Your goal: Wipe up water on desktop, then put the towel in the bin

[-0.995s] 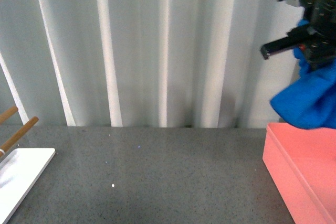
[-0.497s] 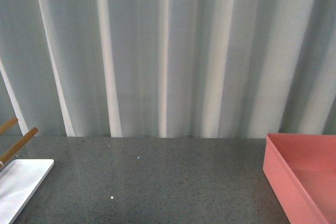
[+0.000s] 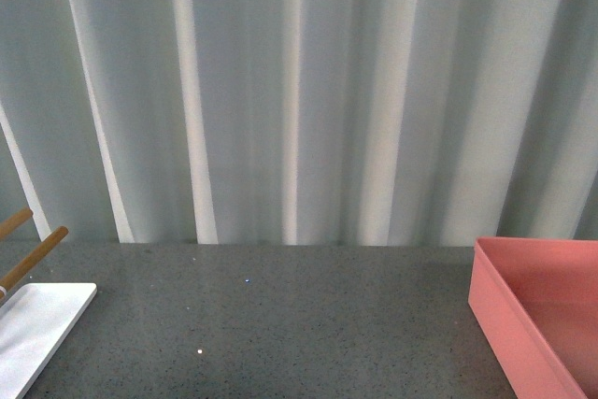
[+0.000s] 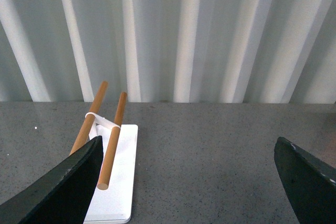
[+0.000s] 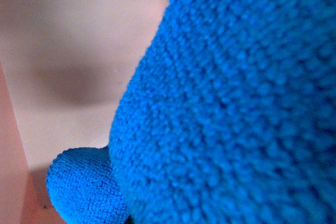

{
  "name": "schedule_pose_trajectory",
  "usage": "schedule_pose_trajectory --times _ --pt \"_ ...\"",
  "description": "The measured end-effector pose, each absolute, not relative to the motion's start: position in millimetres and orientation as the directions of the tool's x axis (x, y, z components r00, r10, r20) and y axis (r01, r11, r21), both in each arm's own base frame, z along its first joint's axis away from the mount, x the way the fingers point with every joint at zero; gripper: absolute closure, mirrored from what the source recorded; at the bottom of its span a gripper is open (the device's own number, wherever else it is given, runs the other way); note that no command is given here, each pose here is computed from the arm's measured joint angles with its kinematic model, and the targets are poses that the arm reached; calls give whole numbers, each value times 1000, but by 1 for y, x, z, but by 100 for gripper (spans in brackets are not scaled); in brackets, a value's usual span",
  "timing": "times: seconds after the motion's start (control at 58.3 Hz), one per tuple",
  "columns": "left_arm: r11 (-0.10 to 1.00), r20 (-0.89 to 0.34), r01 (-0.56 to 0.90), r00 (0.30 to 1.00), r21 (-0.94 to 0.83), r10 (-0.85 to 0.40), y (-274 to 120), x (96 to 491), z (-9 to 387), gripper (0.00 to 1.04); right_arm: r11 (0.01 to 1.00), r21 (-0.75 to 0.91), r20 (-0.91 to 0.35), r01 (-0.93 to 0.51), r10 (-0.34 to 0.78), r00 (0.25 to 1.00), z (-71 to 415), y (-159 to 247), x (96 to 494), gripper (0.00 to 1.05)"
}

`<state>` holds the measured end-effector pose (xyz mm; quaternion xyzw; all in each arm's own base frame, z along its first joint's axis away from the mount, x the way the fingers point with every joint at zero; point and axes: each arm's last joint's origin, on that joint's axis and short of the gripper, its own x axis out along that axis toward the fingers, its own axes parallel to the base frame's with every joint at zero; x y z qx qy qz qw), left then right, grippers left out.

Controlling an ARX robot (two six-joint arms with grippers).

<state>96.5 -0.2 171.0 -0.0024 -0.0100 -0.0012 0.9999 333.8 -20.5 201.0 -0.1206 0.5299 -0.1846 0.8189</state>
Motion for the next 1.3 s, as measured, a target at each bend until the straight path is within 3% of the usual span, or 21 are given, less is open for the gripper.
schedule_pose_trajectory --times 0.24,0.48,1.303 --pt "1000 20 2 1000 -5 -2 0 96 171 7 903 -391 -826 178 -430 365 200 -22 333 58" --pt "1000 20 2 1000 -5 -2 0 96 171 7 904 -388 -827 177 -427 366 200 -22 333 5" --pt "1000 20 2 1000 -5 -2 0 96 171 7 904 -389 -827 177 -427 366 200 -22 333 7"
